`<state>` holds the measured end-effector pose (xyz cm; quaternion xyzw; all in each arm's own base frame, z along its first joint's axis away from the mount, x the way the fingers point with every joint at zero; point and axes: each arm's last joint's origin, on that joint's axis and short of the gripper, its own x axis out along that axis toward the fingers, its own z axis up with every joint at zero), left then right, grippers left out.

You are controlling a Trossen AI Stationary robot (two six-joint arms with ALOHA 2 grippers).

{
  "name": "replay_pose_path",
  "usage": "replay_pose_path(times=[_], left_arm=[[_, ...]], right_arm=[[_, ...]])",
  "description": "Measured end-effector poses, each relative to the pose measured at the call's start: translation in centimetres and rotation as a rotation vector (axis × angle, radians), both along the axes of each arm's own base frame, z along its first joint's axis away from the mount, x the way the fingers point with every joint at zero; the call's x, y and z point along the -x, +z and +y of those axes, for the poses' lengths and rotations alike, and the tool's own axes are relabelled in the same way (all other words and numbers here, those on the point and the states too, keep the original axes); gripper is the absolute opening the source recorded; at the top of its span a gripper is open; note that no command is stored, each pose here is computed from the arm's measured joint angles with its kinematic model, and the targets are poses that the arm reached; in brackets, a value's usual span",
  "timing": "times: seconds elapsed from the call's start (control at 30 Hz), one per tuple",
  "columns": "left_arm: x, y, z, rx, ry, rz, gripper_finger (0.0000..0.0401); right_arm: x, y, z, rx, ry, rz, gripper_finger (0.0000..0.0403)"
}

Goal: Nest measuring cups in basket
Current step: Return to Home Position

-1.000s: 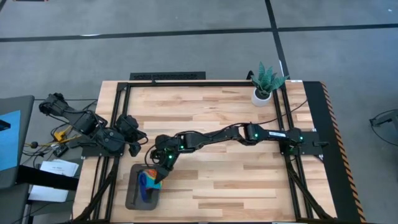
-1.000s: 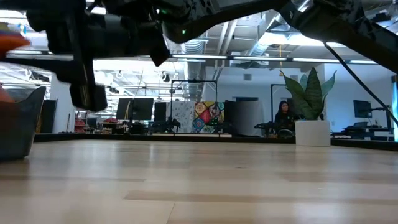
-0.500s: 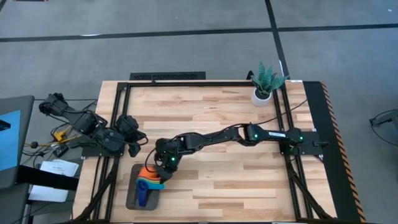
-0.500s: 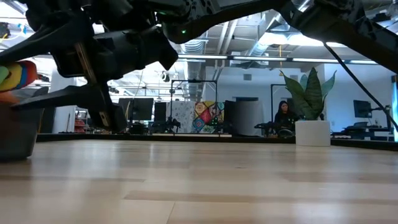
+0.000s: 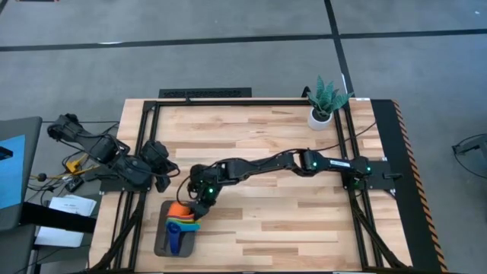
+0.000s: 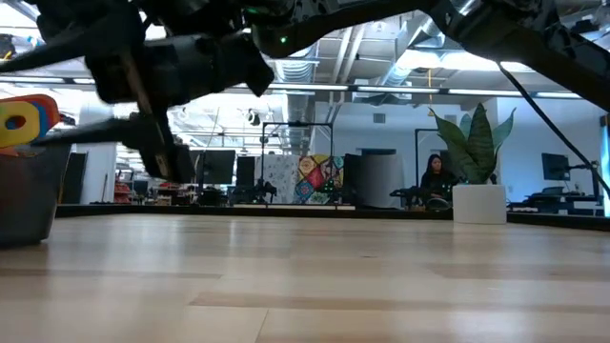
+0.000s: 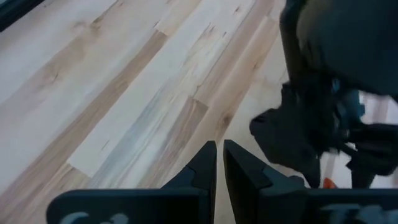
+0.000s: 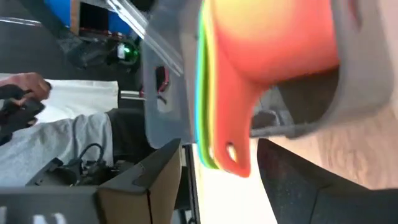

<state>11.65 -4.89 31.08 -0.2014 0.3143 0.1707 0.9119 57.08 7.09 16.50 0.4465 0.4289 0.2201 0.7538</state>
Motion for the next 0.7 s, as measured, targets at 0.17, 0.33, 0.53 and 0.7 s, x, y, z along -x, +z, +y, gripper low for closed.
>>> replay_pose_path(times=[0.17, 0.33, 0.53, 0.7], left_arm=[[0.7, 1.1, 0.4, 0.011, 0.010, -0.049, 0.0018], [1.8, 2.2, 1.0, 0.013, 0.014, -0.108, 0.0018], [3.0, 3.3, 1.4, -0.011, 0.010, -0.183, 0.0018], [3.3, 3.6, 1.8, -0.057, 0.017, -0.206, 0.0018]], right_arm=[[0.1, 1.8, -1.5, 0.000, -0.026, -0.034, 0.0255], [0.8, 2.5, -2.8, 0.055, -0.076, 0.042, 0.0265], [2.8, 7.3, -3.7, 0.269, -0.166, 0.003, 0.0265], [4.1, 11.2, -4.1, 0.313, -0.189, -0.067, 0.0265]])
